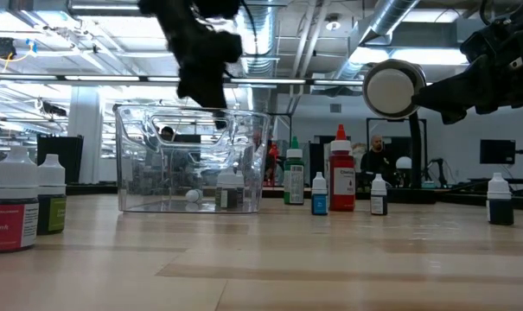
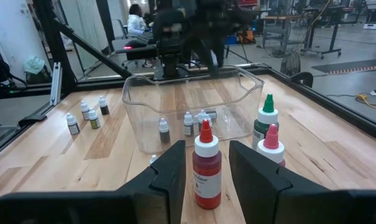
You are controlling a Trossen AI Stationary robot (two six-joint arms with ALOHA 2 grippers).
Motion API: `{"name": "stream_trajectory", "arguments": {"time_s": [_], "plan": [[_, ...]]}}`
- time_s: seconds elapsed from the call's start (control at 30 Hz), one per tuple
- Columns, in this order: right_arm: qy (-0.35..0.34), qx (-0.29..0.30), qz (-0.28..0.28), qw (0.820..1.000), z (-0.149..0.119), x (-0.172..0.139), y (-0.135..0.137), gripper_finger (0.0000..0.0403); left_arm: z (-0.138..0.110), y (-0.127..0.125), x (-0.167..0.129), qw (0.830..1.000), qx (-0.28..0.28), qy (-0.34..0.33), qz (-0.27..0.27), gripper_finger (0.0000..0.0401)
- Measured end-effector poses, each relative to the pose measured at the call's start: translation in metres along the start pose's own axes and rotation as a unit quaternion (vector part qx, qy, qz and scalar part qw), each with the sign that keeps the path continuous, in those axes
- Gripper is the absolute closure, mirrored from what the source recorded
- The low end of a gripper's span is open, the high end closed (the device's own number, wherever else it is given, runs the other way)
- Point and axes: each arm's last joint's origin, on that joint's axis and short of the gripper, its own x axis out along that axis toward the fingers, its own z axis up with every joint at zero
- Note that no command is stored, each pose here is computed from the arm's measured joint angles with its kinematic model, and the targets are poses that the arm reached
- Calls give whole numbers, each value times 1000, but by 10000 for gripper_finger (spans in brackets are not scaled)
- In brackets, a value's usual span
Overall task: Pick & Place food coloring
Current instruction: Put the small black food coloring bottle into the transparent bin
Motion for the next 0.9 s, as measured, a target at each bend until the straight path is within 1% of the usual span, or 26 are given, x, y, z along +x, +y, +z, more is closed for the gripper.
{"name": "stream_trajectory", "arguments": {"time_s": [0.23,0.43,0.7,0.9], "plan": [[0,0,0,1000,0,0,0,290,9,-3,42,998,18,55,2,327],[0,0,0,1000,0,0,0,290,4,-4,69,995,40,93,11,327],[0,0,0,1000,0,0,0,290,1,-2,83,991,64,105,45,327],[0,0,0,1000,0,0,0,290,1,-2,83,990,77,107,46,327]]}}
